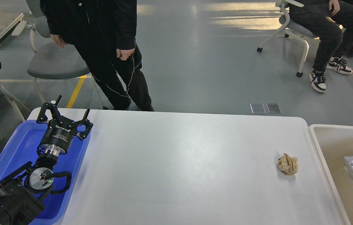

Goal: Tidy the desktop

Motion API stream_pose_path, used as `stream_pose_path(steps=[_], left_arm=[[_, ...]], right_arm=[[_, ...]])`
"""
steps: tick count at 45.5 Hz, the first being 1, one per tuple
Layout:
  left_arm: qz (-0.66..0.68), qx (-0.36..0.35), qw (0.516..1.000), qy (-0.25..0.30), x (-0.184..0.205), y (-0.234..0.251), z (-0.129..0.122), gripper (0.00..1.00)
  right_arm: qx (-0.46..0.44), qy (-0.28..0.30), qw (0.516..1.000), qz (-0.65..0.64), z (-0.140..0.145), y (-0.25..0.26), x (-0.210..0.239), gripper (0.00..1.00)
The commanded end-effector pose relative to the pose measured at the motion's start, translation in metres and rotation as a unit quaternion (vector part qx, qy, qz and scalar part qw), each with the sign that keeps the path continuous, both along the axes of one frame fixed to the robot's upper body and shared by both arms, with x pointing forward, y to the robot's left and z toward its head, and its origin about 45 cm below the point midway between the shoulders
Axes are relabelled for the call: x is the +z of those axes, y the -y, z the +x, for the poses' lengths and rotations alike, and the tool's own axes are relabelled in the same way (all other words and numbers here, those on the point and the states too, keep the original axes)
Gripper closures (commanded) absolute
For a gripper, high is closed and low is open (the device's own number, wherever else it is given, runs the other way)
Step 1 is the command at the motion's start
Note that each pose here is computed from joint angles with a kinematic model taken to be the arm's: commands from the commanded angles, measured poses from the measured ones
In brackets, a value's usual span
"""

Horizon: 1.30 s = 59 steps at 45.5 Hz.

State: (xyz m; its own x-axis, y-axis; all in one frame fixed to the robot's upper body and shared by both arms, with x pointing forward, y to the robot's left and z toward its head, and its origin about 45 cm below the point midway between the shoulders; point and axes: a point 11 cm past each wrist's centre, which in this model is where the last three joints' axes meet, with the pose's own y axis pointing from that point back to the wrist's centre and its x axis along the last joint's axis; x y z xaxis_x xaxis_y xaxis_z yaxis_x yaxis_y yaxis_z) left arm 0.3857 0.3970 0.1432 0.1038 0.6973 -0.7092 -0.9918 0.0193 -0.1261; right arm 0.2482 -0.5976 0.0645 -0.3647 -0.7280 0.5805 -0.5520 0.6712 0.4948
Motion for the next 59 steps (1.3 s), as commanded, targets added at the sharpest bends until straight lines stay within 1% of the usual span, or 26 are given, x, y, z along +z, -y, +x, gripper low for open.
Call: stream_pose_path(steps=[1, 3, 5, 8, 12, 14, 15, 17, 18, 21, 26, 36, 43, 48, 51, 56, 59], left_arm=[[-0.001, 0.0, 1.0, 0.0, 0.0, 0.0, 0.0, 0.0], [0.0, 0.0, 1.0, -0.001, -0.001, 0.0, -0.001, 0.0], [0.0, 0.0, 1.0, 0.0, 0.0, 0.0, 0.0, 0.0], [0.0, 0.001, 1.0, 0.0, 0.0, 0.0, 0.0, 0.0], [0.0, 0.0, 1.0, 0.0, 0.0, 0.0, 0.0, 0.0], [0.0, 0.001, 1.0, 0.0, 0.0, 0.0, 0.0, 0.0], [0.0, 0.0, 1.0, 0.0, 0.0, 0.0, 0.0, 0.0], [0.0, 0.0, 1.0, 0.0, 0.0, 0.0, 0.0, 0.0], [0.0, 0.001, 1.0, 0.0, 0.0, 0.0, 0.0, 0.0], [0.0, 0.0, 1.0, 0.0, 0.0, 0.0, 0.0, 0.0], [0.0, 0.0, 1.0, 0.0, 0.0, 0.0, 0.0, 0.0], [0.0, 0.0, 1.0, 0.0, 0.0, 0.0, 0.0, 0.0], [0.0, 0.0, 1.0, 0.0, 0.0, 0.0, 0.0, 0.0], [0.0, 0.0, 1.0, 0.0, 0.0, 0.0, 0.0, 0.0], [0.0, 0.0, 1.0, 0.0, 0.0, 0.0, 0.0, 0.0], [0.0, 0.0, 1.0, 0.0, 0.0, 0.0, 0.0, 0.0], [0.0, 0.0, 1.0, 0.0, 0.0, 0.0, 0.0, 0.0]], right_arm=[[-0.01, -0.003, 1.0, 0.002, 0.0, 0.0, -0.001, 0.79], [-0.01, -0.003, 1.0, 0.002, 0.0, 0.0, -0.001, 0.73], [-0.011, -0.003, 1.0, 0.002, -0.001, 0.0, -0.001, 0.64], [-0.011, -0.001, 1.0, 0.001, 0.0, 0.0, 0.0, 0.54], [-0.014, -0.001, 1.0, -0.003, 0.0, 0.001, 0.001, 0.33], [-0.019, 0.0, 1.0, -0.007, -0.001, 0.002, 0.002, 0.28], [-0.023, 0.002, 1.0, -0.009, -0.001, 0.003, 0.002, 0.24], [-0.029, 0.003, 0.999, -0.015, -0.002, 0.004, 0.003, 0.07], [-0.033, 0.004, 0.999, -0.017, -0.003, 0.005, 0.004, 0.02], [-0.032, 0.006, 0.999, -0.023, -0.001, 0.007, 0.007, 0.0], [-0.022, 0.015, 0.999, -0.023, 0.013, 0.003, 0.014, 0.0], [-0.015, 0.018, 0.999, -0.021, 0.019, -0.001, 0.014, 0.0], [0.003, 0.049, 0.999, -0.013, 0.054, -0.014, 0.031, 0.0], [0.009, 0.052, 0.999, -0.009, 0.056, -0.012, 0.034, 0.0], [0.012, 0.058, 0.998, -0.01, 0.062, -0.011, 0.041, 0.0], [0.022, 0.091, 0.996, -0.008, 0.091, -0.019, 0.062, 0.0], [0.027, 0.096, 0.995, -0.01, 0.099, -0.021, 0.068, 0.0]])
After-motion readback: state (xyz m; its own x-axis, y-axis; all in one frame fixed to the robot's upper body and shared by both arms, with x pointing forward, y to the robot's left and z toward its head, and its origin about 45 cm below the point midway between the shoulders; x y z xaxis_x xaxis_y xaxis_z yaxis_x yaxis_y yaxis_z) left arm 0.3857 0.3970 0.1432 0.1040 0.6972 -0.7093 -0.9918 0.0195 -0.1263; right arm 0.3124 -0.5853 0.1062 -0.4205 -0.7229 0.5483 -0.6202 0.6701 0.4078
